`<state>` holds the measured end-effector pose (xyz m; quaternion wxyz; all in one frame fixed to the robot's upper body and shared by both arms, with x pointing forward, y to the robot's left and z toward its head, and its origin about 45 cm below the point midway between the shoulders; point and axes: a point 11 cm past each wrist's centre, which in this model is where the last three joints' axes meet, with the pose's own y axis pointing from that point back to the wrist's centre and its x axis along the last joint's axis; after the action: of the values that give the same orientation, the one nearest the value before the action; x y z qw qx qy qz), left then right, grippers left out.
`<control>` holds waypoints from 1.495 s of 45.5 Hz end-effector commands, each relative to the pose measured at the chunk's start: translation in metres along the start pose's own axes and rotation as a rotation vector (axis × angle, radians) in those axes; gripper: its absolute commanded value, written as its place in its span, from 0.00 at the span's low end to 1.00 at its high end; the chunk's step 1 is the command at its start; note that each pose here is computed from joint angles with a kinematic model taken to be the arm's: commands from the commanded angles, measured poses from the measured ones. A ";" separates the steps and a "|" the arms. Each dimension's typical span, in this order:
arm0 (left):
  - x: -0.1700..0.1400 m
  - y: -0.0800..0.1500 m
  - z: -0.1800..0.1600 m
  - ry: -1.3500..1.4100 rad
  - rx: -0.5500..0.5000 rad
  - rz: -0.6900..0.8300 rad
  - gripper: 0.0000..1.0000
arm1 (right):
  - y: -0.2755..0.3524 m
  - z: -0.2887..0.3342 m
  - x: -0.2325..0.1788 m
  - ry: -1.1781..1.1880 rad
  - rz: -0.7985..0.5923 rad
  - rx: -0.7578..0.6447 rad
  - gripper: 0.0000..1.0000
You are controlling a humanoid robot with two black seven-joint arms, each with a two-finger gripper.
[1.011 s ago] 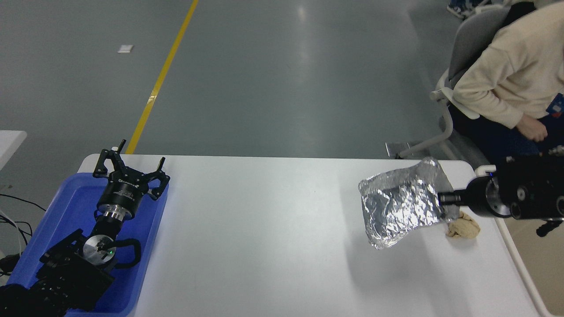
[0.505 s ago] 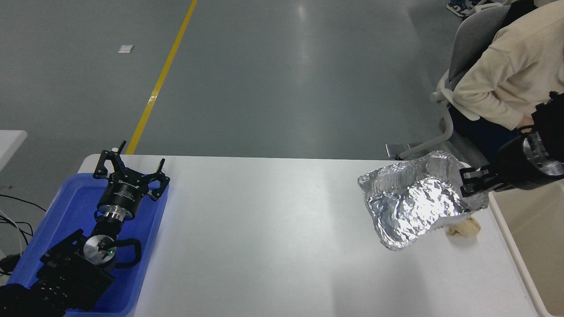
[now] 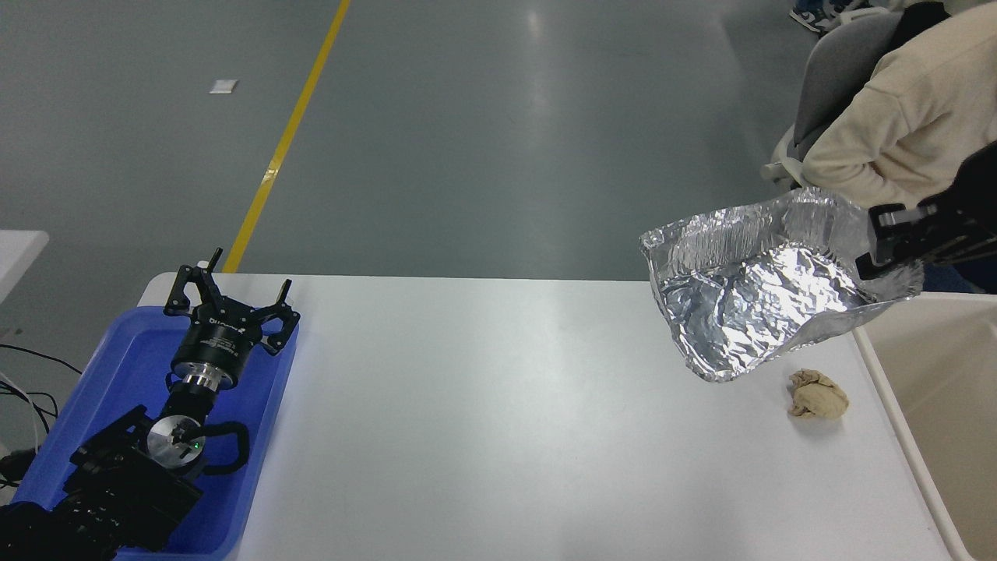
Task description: Pick up foil plate and place in dustbin
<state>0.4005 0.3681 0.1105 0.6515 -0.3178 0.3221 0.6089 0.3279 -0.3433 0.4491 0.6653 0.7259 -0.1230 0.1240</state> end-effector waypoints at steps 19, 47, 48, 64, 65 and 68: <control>0.000 0.000 0.000 0.002 -0.002 0.000 1.00 | -0.047 0.211 -0.028 -0.495 0.053 -0.227 0.00; 0.000 0.000 0.000 0.002 -0.002 0.000 1.00 | -0.161 0.345 -0.129 -0.711 0.214 -0.497 0.00; 0.000 0.000 0.000 0.002 -0.002 0.000 1.00 | -0.165 0.347 -0.133 -0.700 0.217 -0.514 0.00; 0.000 0.000 0.000 0.002 -0.002 0.000 1.00 | -0.221 0.358 -0.189 -0.723 0.493 -0.621 0.00; 0.000 0.000 0.000 0.003 -0.003 0.001 1.00 | -0.223 0.357 -0.191 -0.726 0.513 -0.626 0.00; 0.000 0.000 0.000 0.003 -0.003 0.001 1.00 | -0.230 0.356 -0.199 -0.717 0.557 -0.646 0.00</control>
<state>0.4006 0.3684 0.1107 0.6505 -0.3194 0.3221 0.6092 0.2603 -0.6715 0.1763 0.7217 0.4829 -0.4943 -0.0406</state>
